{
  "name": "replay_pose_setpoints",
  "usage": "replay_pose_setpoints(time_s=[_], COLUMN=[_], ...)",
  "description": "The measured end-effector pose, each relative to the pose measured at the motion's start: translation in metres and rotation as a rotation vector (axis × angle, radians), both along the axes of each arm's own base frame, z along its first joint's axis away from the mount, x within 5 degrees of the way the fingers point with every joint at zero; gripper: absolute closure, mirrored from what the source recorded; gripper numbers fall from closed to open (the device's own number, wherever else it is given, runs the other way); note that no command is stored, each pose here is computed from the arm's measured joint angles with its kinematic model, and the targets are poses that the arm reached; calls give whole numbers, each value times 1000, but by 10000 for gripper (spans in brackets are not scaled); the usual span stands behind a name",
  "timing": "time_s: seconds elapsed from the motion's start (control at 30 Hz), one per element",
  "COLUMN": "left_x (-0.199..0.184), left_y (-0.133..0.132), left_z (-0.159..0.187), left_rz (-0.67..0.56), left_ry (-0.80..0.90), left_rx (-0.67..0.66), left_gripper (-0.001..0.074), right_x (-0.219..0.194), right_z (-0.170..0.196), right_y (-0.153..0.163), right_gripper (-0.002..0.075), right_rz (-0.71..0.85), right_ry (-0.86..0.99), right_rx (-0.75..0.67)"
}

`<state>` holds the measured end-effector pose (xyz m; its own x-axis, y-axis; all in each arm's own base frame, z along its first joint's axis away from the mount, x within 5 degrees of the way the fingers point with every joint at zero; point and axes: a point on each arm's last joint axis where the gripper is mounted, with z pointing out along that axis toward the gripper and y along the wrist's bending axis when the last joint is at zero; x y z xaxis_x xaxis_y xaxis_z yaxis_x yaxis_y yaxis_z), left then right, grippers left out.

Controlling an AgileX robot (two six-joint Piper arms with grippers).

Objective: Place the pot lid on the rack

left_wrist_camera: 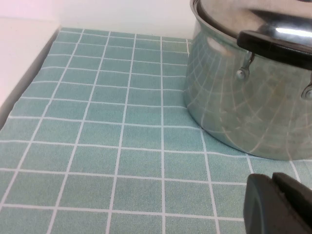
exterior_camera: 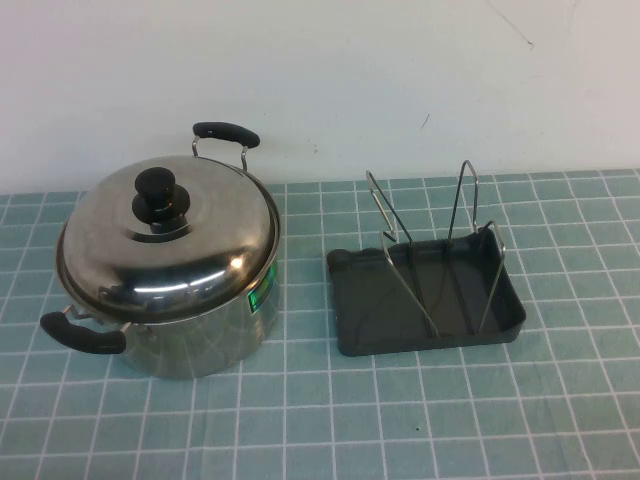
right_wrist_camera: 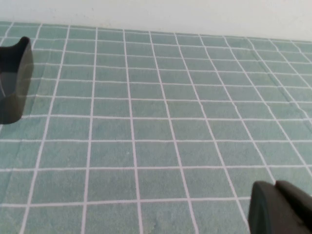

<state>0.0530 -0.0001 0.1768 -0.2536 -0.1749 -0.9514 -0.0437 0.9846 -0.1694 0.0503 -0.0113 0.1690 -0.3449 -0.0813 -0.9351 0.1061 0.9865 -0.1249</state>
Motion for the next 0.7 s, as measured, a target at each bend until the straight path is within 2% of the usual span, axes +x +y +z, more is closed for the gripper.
replay_pose_setpoints(time_s=[0.7], left_x=[0], left_y=[0], left_z=[0], left_rz=[0], left_ry=[0], left_rx=[19], left_gripper=[738], right_x=[0], right_z=[0], right_y=[0], right_gripper=[727], right_rz=[0], right_ry=[0], right_rx=[1])
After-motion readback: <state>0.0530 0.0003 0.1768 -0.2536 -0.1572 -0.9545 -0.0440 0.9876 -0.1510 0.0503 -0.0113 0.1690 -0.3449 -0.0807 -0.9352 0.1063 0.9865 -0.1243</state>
